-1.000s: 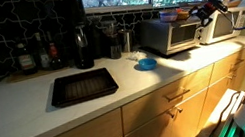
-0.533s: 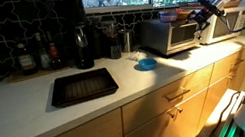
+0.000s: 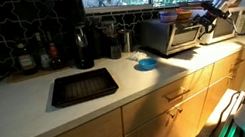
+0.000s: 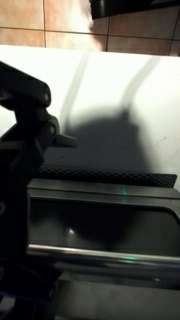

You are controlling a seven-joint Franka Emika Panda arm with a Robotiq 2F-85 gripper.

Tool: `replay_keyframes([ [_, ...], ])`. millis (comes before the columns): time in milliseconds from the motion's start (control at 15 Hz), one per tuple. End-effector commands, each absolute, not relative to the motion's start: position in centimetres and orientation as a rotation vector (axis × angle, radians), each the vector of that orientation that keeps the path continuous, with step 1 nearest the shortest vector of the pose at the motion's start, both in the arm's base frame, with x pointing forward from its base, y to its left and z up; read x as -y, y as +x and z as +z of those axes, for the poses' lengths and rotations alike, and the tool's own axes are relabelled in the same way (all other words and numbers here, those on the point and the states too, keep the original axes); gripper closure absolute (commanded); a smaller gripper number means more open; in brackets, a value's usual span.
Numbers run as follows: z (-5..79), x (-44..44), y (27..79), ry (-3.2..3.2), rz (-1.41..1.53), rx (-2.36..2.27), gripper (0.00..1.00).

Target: Open the oven door

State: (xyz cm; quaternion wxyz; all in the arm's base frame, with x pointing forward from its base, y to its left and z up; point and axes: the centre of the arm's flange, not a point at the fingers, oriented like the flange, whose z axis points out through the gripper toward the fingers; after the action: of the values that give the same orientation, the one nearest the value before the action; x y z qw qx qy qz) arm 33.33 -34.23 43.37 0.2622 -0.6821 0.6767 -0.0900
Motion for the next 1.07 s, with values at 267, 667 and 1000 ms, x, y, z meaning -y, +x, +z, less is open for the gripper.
replay_keyframes([
  [267, 40.3, 36.4, 29.9, -1.800, -0.220, -1.793, 0.00],
  [667, 36.0, 37.5, 26.2, -1.671, -0.224, -1.637, 0.00],
  [1000, 33.2, 38.0, 23.7, -1.584, -0.243, -1.552, 0.00],
])
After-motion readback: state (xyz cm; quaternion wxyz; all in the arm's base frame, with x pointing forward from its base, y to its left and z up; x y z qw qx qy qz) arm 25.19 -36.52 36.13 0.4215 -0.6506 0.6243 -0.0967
